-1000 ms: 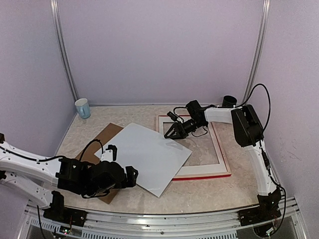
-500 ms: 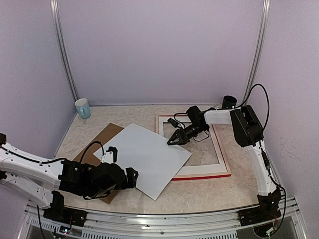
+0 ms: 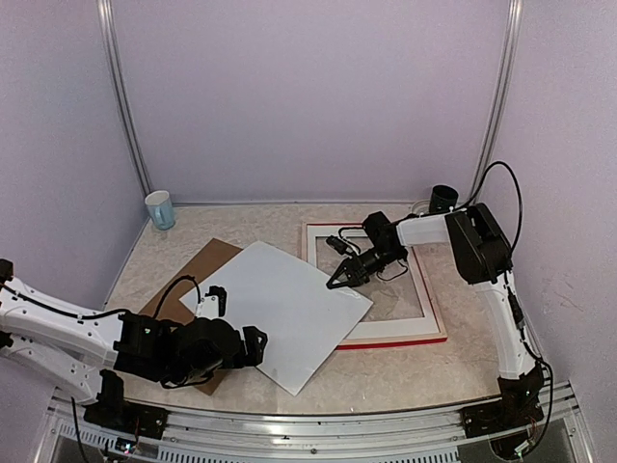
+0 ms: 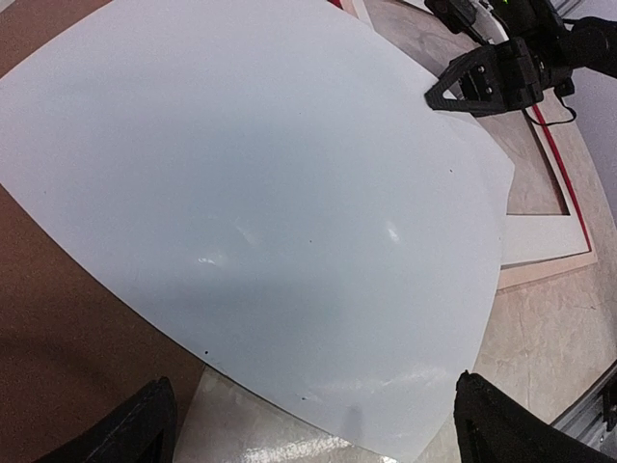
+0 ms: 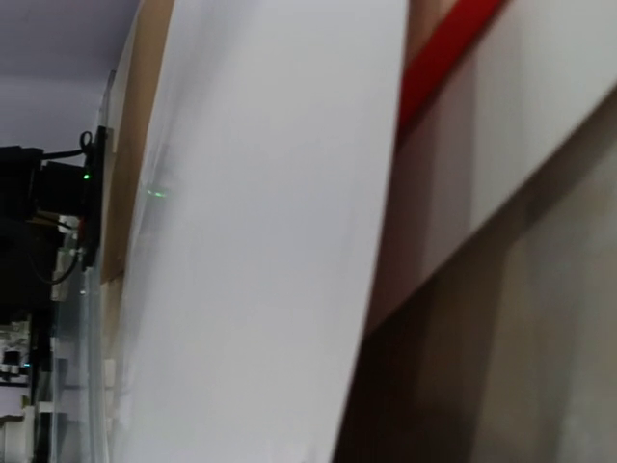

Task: Put the photo into the frame
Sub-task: Pick up the photo from the backboard.

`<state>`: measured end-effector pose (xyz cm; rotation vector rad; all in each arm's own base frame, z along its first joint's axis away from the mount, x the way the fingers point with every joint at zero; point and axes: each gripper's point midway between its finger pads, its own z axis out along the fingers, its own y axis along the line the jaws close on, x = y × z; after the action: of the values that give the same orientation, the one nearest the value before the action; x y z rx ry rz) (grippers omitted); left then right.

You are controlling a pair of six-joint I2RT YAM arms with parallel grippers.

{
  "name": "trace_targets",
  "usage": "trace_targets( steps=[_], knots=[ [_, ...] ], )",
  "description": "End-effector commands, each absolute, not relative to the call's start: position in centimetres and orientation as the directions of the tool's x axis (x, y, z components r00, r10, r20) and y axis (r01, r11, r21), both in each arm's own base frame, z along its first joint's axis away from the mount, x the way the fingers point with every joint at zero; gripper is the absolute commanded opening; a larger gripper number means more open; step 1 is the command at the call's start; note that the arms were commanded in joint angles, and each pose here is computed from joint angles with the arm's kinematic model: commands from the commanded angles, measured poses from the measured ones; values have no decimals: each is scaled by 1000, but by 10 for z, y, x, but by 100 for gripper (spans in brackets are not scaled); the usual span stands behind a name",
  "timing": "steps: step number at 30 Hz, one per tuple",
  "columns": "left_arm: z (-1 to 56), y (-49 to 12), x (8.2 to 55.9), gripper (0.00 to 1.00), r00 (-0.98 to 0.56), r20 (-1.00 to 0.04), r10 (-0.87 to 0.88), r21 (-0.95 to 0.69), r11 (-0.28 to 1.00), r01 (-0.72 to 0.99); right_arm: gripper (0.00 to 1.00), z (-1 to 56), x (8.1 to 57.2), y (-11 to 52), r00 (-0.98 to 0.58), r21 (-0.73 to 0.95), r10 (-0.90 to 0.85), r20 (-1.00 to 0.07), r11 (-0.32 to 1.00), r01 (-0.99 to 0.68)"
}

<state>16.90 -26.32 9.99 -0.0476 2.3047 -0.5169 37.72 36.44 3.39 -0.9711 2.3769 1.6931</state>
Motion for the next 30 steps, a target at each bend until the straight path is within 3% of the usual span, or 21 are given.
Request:
trace_targets(
  steps=[1,30],
  knots=[
    [99,-264,172,99,-702,-688,-184,-374,919,125,0,56,371,365,-811,842,-428,-398,181,-509],
    [123,-268,195,99,-643,-741,-192,-357,925,135,0,88,392,269,-899,720,-66,-432,576,-388]
  ],
)
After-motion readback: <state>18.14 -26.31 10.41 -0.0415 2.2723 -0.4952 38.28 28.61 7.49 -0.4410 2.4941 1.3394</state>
